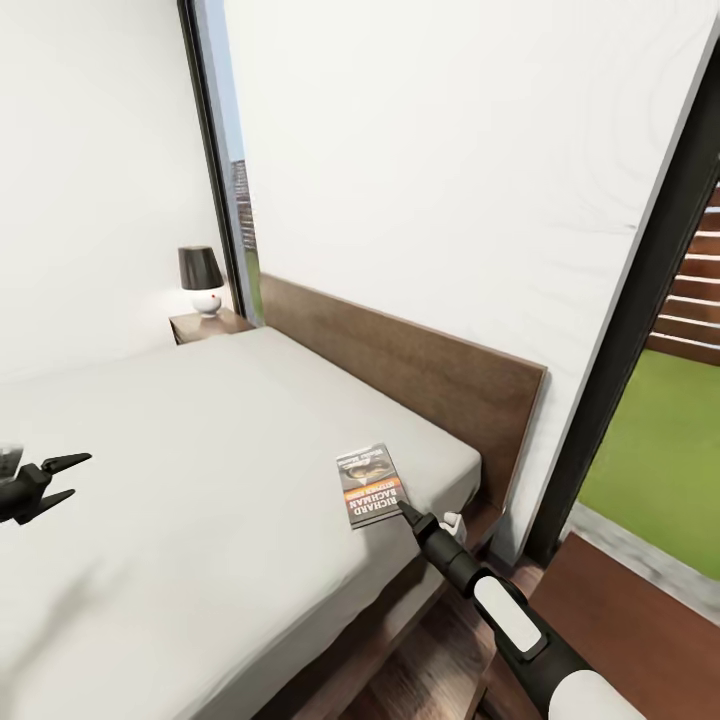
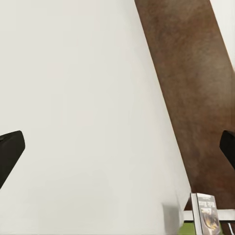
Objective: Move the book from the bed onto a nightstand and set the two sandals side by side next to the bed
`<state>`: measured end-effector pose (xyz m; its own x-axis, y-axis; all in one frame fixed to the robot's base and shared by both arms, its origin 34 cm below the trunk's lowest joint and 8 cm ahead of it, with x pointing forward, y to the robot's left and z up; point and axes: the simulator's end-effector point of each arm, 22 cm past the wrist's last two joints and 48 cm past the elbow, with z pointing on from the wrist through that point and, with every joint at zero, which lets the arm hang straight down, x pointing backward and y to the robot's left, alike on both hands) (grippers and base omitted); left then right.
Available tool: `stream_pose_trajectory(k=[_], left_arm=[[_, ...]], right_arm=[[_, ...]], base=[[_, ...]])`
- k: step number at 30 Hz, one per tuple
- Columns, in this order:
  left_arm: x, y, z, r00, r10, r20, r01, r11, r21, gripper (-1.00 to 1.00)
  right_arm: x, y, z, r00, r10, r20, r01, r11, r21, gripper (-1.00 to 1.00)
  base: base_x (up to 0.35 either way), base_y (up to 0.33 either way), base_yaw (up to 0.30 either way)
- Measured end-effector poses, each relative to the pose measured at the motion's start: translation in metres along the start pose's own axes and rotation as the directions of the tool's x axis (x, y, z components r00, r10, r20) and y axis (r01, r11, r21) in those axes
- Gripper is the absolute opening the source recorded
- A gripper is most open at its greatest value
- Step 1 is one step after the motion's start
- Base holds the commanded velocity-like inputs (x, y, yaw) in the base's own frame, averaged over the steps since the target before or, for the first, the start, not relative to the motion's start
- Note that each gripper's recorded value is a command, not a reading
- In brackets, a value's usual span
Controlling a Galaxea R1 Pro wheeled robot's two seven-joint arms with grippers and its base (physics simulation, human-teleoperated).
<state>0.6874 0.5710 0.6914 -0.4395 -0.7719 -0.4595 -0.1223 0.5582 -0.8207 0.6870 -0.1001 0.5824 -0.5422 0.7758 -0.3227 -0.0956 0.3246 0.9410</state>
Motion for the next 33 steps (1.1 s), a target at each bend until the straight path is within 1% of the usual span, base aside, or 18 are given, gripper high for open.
stream_pose_trajectory(k=[8,13,23,33], left_arm=[[-0.007,-0.015,0.0,1.0,-0.002,-0.005,0.002,1.0,0.0,1.0],[0.0,-0.026,0.01,1.0,-0.007,-0.025,0.007,1.0,0.006,1.0],[-0.006,-0.047,0.012,0.999,-0.009,-0.034,0.009,1.0,0.013,1.0],[-0.003,-0.072,0.023,0.998,-0.012,-0.054,0.013,0.999,0.031,1.0]], right_arm=[[-0.01,0.016,0.001,1.0,0.0,0.003,0.0,1.0,-0.001,-1.0],[-0.015,0.025,0.001,1.0,0.003,0.002,-0.003,1.0,-0.001,-1.0],[-0.021,0.045,0.002,1.0,0.015,-0.016,-0.015,1.0,-0.001,-1.0],[-0.03,0.063,0.003,1.0,0.017,-0.021,-0.017,1.0,-0.001,-1.0]], base=[[0.0,0.0,0.0],[0.0,0.0,0.0],[0.0,0.0,0.0],[0.0,0.0,0.0]])
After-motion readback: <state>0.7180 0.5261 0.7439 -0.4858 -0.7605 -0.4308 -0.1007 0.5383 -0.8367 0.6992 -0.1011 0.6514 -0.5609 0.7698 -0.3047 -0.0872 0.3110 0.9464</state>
